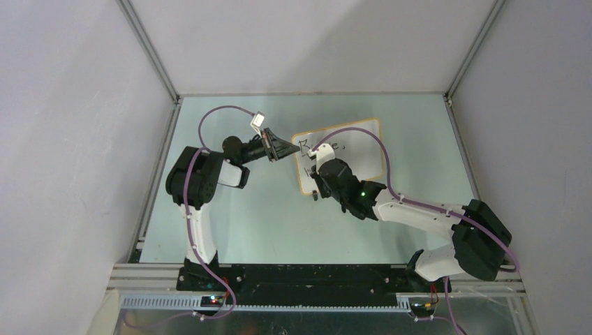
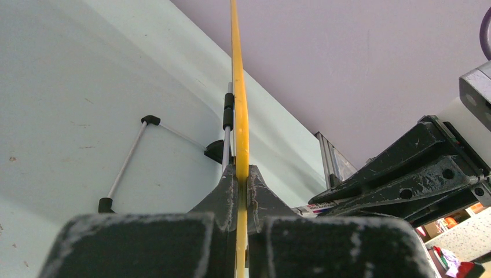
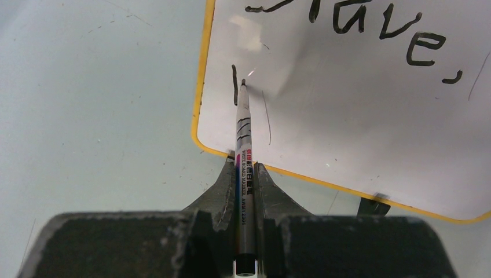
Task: Write a sentence on the whiteboard
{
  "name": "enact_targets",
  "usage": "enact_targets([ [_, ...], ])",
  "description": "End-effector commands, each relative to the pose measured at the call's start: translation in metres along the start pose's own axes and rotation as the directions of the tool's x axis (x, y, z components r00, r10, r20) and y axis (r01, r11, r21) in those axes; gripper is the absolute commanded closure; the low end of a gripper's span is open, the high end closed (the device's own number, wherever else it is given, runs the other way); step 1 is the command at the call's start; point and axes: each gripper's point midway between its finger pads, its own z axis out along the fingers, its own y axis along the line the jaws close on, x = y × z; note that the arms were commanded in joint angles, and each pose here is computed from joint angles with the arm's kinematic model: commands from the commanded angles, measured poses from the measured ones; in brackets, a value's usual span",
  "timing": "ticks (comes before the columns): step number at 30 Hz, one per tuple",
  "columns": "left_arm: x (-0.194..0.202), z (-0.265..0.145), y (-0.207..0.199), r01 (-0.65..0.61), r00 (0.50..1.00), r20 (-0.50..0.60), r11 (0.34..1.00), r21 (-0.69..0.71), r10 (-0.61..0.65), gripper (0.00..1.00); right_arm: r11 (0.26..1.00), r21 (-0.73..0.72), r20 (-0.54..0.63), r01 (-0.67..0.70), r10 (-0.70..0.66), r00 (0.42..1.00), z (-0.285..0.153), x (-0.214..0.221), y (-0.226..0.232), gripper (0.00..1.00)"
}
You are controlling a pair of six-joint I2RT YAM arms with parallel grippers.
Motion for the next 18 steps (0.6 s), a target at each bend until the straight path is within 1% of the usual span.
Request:
enact_targets([
  [1,-0.0047,0.006,-0.0159,-0.062,0.998,-0.004,0.996,0.065,0.063,1.0,1.0,-0.013,0.03,-0.007,0.008,1.0,-0.0021,-0.0182,0.0037,1.0],
  [18,-0.0046,0.0062,-0.0162,-0.065,0.998,-0.005,0.996,0.067,0.066,1.0,0.999,-0.036,0.023,0.013,-0.012,1.0,-0.0001,-0.0153,0.0088,1.0],
])
